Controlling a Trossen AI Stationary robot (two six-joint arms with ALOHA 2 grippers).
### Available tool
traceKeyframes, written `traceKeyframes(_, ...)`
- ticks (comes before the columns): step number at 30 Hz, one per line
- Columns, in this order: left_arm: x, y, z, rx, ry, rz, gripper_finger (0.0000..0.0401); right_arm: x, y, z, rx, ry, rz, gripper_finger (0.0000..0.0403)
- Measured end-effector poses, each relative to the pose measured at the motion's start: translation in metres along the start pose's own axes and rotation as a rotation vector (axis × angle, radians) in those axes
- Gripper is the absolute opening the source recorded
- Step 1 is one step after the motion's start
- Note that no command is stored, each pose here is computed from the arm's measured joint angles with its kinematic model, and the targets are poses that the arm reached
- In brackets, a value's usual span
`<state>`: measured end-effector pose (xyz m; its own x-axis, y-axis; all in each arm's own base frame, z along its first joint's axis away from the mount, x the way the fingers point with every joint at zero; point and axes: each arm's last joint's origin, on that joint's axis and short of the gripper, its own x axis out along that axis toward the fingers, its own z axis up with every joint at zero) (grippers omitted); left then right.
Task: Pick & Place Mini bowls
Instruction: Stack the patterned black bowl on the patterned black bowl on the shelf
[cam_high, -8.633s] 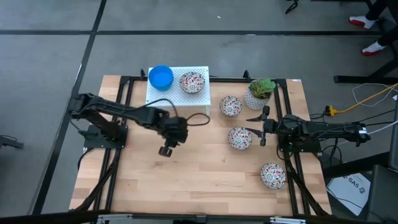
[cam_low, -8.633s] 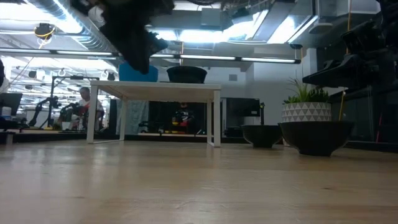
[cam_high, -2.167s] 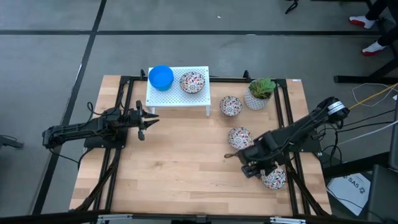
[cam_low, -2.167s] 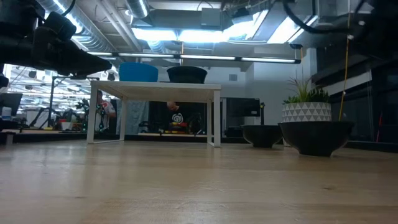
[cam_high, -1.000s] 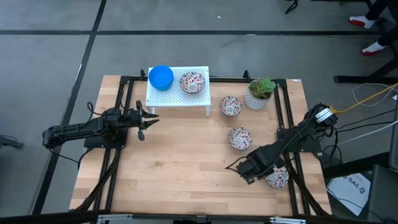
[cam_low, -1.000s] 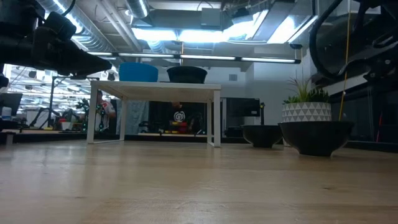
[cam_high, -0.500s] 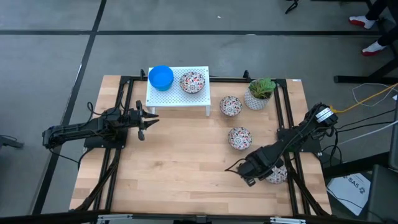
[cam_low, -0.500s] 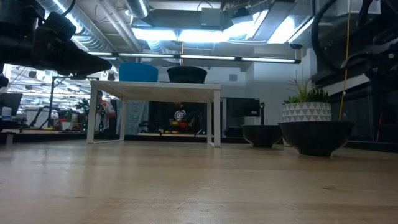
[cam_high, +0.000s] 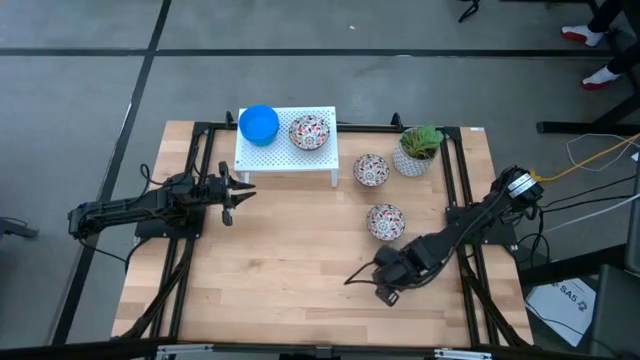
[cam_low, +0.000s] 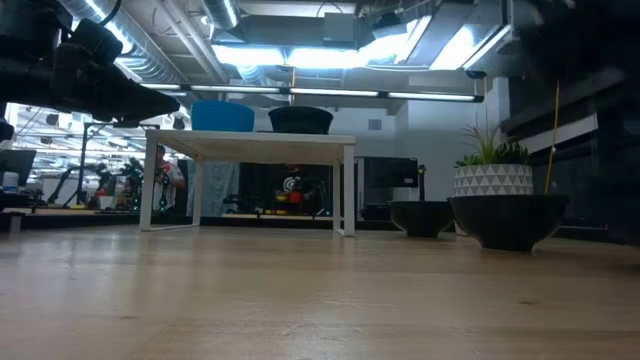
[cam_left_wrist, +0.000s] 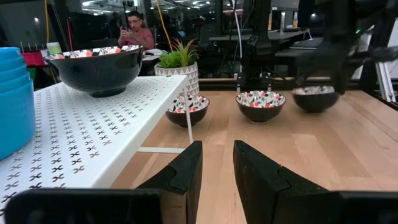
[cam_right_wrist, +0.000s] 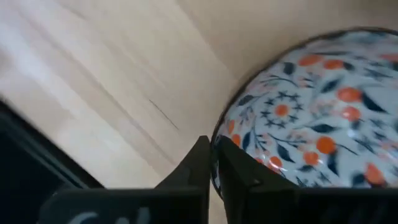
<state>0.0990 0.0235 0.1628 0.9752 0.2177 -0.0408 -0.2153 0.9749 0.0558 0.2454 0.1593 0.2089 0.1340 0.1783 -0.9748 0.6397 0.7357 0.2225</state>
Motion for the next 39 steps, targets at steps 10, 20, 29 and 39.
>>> traceKeyframes(10, 0.0, 0.0, 0.0, 0.0, 0.0, 0.0, 0.0086, -0.028, 0.03, 0.028, -0.489, -0.437, 0.059, 0.0015)
traceKeyframes(20, 0.0, 0.0, 0.0, 0.0, 0.0, 0.0, 0.0086, -0.031, 0.023, 0.059, -0.646, -0.494, 0.011, 0.0003)
traceKeyframes(29, 0.0, 0.0, 0.0, 0.0, 0.0, 0.0, 0.0086, -0.009, 0.013, 0.092, -0.731, -0.466, -0.103, 0.0002)
traceKeyframes(39, 0.0, 0.0, 0.0, 0.0, 0.0, 0.0, 0.0086, 0.01, 0.014, 0.106, -0.896, -0.47, -0.216, 0.0003)
